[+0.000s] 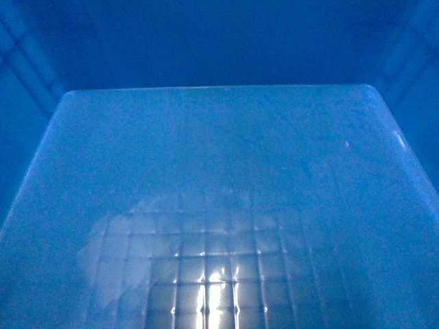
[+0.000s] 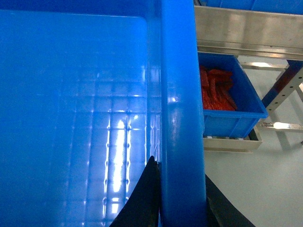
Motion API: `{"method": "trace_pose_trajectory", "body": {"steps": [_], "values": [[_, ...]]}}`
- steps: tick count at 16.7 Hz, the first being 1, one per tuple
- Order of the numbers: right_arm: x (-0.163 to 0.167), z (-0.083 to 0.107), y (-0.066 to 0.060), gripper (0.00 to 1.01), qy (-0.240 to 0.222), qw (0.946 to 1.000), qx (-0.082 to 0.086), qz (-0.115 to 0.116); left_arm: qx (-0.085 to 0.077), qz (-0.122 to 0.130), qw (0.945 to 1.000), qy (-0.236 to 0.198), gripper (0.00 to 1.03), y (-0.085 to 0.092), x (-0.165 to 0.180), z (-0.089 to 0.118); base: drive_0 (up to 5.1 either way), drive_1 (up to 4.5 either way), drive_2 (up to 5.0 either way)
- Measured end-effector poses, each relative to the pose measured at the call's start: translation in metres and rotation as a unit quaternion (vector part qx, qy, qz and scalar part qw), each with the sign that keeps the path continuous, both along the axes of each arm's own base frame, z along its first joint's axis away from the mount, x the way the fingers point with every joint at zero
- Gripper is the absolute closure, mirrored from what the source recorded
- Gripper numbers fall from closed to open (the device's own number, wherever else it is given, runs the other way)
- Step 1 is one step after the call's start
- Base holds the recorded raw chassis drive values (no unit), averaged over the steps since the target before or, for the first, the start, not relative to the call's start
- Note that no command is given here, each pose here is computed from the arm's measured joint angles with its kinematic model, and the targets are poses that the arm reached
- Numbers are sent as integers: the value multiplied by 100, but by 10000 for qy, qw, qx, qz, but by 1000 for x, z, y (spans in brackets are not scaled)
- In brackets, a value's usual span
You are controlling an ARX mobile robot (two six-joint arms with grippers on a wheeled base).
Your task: Place box next to blue box on left shelf
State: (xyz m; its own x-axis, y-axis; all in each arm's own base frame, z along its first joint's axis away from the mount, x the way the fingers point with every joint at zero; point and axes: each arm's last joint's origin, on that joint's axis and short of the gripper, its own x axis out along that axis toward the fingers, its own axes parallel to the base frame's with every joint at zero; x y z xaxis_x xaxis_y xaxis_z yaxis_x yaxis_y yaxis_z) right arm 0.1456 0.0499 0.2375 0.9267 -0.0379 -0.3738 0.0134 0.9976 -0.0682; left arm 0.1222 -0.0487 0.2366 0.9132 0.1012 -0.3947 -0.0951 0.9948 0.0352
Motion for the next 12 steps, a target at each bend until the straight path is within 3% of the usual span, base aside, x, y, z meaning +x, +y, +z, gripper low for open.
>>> {"method": "trace_pose_trajectory", "body": {"steps": [12], "values": [[0,0,0,91,-7,10000,-2,-10,-4,-3,10000,-4,96,0,0,0,0,0,0]]}}
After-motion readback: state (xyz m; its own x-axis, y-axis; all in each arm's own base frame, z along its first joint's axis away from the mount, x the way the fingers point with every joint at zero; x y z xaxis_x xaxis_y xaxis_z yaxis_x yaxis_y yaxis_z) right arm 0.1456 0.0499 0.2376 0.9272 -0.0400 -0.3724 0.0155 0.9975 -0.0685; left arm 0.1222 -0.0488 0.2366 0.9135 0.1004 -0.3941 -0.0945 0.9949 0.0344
